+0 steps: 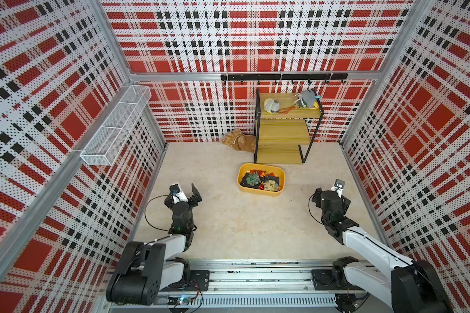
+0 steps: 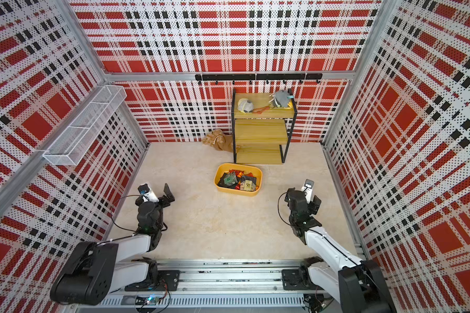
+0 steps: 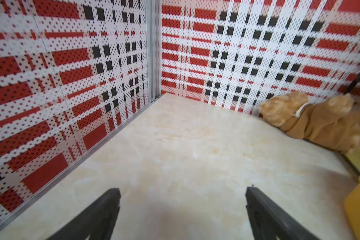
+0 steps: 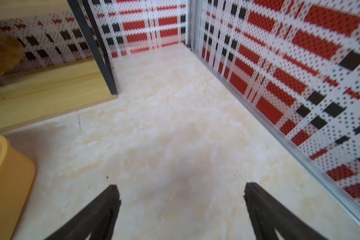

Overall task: Put the tea bags into the storage box
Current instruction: Reset both arms

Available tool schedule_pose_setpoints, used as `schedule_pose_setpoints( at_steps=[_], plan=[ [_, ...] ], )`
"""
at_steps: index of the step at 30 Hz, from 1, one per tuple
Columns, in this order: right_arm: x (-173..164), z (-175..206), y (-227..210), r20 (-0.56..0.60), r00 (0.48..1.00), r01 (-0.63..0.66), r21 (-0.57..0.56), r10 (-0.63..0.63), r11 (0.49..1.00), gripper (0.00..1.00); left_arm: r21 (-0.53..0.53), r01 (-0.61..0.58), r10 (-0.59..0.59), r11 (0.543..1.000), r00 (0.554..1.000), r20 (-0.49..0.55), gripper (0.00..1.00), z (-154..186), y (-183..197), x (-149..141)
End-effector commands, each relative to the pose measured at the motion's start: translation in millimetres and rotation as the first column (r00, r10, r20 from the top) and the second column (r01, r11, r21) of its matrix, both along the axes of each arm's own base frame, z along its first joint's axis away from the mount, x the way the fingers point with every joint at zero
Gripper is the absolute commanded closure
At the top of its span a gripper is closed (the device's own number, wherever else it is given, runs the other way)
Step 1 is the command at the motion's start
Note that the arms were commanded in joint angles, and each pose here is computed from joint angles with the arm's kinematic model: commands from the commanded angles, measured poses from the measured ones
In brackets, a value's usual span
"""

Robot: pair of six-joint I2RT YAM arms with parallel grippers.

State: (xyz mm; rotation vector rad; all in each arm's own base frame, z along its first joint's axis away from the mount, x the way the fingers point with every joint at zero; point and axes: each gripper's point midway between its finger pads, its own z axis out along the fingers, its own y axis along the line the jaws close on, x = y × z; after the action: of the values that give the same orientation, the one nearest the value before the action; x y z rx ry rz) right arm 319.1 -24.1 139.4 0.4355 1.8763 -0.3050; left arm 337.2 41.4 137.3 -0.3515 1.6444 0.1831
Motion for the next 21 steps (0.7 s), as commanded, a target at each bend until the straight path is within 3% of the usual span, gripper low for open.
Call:
schedule_pose_setpoints(
  at_steps=[1,3,7,11,14,21],
  plan=[
    [7,33,-8,0.187,0.982,0.011,-0.091,0.006,0.996,0.0,0.008,-0.072,0.069,0.997,0.979,0.192,0.01,32,14,-1],
    [5,24,-8,0.222,0.975,0.001,-0.097,0.02,0.995,0.0,0.018,-0.054,0.048,0.998,0.972,0.232,0.01,32,13,1],
    [24,14,-4,0.22,0.974,-0.033,-0.074,0.049,0.997,0.0,0.025,-0.012,0.008,1.0,0.988,0.152,0.01,21,9,15],
    [47,15,2,0.175,0.98,-0.058,-0.193,0.092,0.98,0.0,0.015,-0.036,0.033,0.999,0.987,0.155,0.01,20,13,15],
    [48,8,-4,0.231,0.967,-0.066,-0.193,0.111,0.979,0.0,0.023,-0.047,0.043,0.999,0.988,0.151,0.01,21,11,20],
    [43,7,-1,0.233,0.963,-0.094,-0.179,0.135,0.979,0.0,0.034,-0.064,0.058,0.997,0.989,0.139,0.01,21,10,21]
  ],
)
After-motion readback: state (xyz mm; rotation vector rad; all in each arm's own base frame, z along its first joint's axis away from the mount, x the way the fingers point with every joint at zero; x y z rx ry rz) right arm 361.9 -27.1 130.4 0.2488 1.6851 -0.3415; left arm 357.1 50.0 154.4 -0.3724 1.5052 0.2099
